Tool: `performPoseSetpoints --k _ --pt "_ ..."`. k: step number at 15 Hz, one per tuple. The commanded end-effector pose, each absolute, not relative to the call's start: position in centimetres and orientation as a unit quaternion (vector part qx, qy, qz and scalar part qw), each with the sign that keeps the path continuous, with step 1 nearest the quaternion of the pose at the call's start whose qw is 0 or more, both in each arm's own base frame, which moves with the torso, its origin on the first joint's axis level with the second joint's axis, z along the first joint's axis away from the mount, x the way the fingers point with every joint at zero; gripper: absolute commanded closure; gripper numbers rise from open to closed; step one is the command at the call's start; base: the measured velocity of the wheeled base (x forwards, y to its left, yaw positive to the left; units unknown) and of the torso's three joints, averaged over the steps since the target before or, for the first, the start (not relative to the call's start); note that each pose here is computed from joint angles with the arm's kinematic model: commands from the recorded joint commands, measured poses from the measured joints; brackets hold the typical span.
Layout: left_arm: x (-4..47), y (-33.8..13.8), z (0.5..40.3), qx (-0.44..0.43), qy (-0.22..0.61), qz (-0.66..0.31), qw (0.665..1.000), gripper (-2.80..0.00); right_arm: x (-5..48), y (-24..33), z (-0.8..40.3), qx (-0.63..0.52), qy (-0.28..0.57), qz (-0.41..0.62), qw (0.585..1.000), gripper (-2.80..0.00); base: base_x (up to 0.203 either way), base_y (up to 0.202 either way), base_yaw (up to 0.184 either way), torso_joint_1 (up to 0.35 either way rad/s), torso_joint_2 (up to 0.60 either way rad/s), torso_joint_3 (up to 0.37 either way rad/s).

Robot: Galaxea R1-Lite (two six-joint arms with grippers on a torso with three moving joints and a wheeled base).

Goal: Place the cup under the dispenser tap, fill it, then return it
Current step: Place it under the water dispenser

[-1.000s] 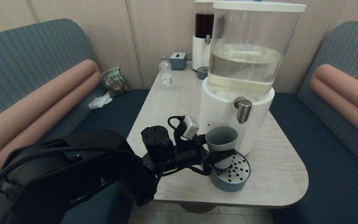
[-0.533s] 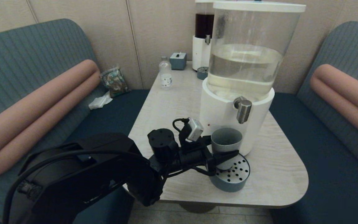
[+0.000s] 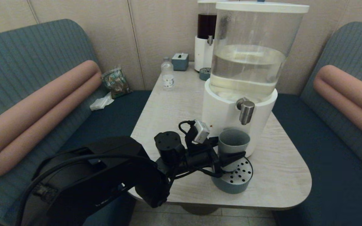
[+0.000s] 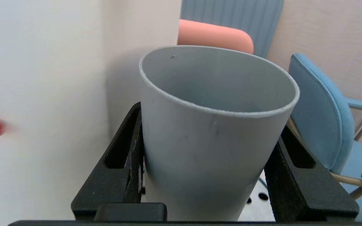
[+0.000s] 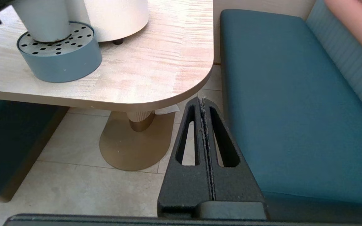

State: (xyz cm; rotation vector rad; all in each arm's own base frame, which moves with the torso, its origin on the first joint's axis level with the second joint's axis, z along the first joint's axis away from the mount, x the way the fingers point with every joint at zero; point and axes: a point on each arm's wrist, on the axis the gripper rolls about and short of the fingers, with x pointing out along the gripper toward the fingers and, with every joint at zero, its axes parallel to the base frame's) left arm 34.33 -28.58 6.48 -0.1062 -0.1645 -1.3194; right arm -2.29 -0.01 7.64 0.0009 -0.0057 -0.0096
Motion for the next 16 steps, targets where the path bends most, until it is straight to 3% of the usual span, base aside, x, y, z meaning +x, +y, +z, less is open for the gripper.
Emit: performPoseSetpoints --k 1,16 --pt "34.6 -28.9 5.3 -0.051 -0.067 -0.614 0.785 0.00 -2.3 0.0 7.6 0.001 -0.004 -0.005 1.000 0.00 0.000 0.000 0.000 0.000 0.00 0.000" --pt "34.2 -29.9 4.2 -0.055 -0.055 -0.618 0.782 0.00 -2.3 0.0 7.6 0.000 -0.003 -0.005 1.000 0.00 0.000 0.000 0.000 0.000 0.00 0.000"
